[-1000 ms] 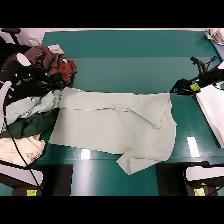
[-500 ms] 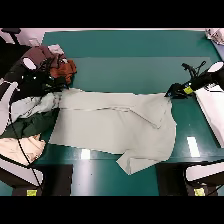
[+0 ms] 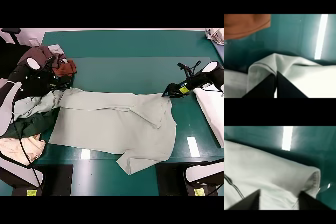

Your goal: Fold the shirts.

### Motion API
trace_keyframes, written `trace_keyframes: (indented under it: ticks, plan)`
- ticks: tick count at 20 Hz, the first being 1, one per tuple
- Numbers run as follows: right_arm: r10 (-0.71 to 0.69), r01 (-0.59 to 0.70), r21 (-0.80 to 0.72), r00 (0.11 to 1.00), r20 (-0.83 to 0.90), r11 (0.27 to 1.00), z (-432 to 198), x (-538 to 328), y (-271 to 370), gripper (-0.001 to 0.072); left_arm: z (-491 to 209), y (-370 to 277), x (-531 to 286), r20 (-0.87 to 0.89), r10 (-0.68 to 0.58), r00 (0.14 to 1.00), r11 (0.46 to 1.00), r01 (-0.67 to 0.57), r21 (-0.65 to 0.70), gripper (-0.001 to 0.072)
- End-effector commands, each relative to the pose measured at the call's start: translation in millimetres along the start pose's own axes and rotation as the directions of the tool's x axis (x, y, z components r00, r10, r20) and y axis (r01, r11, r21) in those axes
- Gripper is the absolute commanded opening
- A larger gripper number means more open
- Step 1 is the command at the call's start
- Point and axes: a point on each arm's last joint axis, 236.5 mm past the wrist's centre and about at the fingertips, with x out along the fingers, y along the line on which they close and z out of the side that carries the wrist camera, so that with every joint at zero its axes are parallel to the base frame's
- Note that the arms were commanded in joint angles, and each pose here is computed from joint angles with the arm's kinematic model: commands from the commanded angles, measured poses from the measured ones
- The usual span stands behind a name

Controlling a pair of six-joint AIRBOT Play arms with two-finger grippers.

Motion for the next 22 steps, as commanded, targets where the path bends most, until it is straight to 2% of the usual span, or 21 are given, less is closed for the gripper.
trace_keyframes:
  ticks: [1, 5, 8, 12, 17, 20, 22]
  plan:
    - [-0.004, 0.004, 0.004, 1.000, 0.015, 1.000, 3.4, -0.6, -2.4, 0.0035, 7.3, -7.8, 2.4, 0.034, -0.006, 0.999, 1.000, 0.006, 0.002, 0.0021]
    - [-0.018, 0.018, 0.005, 0.999, 0.037, 1.000, 8.5, -1.6, -6.4, 0.0018, 7.0, -3.2, 2.3, 0.033, 0.014, 0.999, 0.999, -0.012, -0.051, 0.0020]
    - [-0.075, 0.073, 0.032, 0.996, 0.058, 0.997, 10.1, -13.0, -33.1, 0.0015, 16.9, 0.0, 1.1, 0.074, 0.028, 0.997, 0.987, -0.016, -0.157, 0.0020]
    - [-0.107, 0.094, 0.072, 0.974, 0.199, 0.993, 43.7, -51.1, -53.6, 0.0014, 39.0, -7.0, -1.5, 0.168, -0.001, 0.986, 0.968, 0.043, -0.247, 0.0020]
    - [-0.139, 0.129, 0.052, 0.908, 0.395, 0.990, 102.0, -98.2, -55.5, 0.0014, 57.3, -23.2, -0.6, 0.254, -0.013, 0.967, 0.966, 0.078, -0.247, 0.0020]
    - [-0.106, 0.110, 0.013, 0.907, 0.407, 0.994, 129.1, -97.0, -48.1, 0.0014, 71.8, -44.7, 0.9, 0.331, -0.028, 0.943, 0.970, 0.106, -0.219, 0.0020]
    - [-0.084, 0.100, -0.022, 0.923, 0.375, 0.995, 140.9, -85.5, -43.2, 0.0016, 79.1, -49.4, -0.3, 0.367, -0.026, 0.930, 0.961, 0.125, -0.247, 0.0020]
